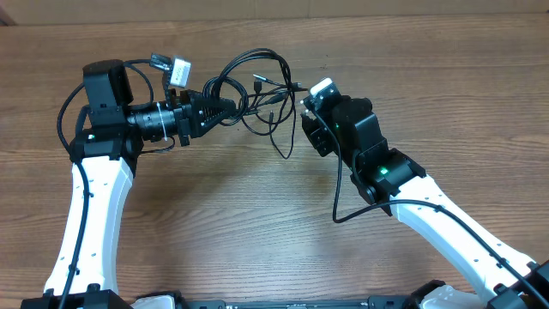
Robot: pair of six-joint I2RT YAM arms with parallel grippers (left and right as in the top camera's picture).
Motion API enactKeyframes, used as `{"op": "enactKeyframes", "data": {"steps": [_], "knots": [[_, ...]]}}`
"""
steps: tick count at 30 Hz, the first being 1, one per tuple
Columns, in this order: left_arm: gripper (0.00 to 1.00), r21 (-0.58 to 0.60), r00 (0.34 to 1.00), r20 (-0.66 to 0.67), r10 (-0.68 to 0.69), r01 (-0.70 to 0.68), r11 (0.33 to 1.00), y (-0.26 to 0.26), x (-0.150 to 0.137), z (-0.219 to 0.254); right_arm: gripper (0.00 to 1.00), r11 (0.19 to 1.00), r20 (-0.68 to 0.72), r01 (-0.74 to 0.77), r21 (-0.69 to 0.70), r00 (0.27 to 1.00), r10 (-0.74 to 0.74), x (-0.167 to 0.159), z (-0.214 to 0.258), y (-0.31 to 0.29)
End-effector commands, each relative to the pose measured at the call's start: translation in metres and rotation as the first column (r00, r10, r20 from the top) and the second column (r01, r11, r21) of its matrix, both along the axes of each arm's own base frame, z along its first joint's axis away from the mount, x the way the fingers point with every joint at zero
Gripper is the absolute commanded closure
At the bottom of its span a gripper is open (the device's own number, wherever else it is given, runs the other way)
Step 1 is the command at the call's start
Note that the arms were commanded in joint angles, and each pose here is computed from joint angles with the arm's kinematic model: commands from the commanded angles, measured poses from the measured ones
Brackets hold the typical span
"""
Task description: Untangle cables
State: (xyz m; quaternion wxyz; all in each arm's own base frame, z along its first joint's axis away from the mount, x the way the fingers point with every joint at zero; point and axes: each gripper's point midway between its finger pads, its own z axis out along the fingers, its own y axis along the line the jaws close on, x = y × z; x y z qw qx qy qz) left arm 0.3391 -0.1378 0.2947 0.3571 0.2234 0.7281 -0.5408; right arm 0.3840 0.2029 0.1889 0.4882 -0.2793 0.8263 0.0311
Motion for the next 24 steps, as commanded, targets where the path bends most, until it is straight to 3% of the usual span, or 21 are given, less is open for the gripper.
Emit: {"op": "enactKeyframes", "data": {"steps": [1,6,11,24], "knots": [[0.96,0.012,0.995,0.097,-0.019,0.018,1.000,-0.002,-0.004,0.017,0.47,0.999,0.041,-0.039,-0.037,0.998,0.040,0.006,0.009,-0.001],[0.96,0.015,0.994,0.103,-0.026,0.024,1.000,-0.004,-0.005,0.017,0.49,0.996,0.055,-0.087,0.014,0.995,0.086,0.008,0.016,0.004],[0.96,0.018,0.995,0.099,-0.034,0.032,0.999,-0.006,-0.007,0.015,0.48,0.970,0.076,-0.241,0.046,0.969,0.237,-0.002,0.023,0.026],[0.96,0.021,0.994,0.099,-0.042,0.040,0.999,-0.006,-0.010,0.013,0.49,0.933,0.137,-0.354,-0.067,0.923,0.360,-0.006,0.026,0.034]]}}
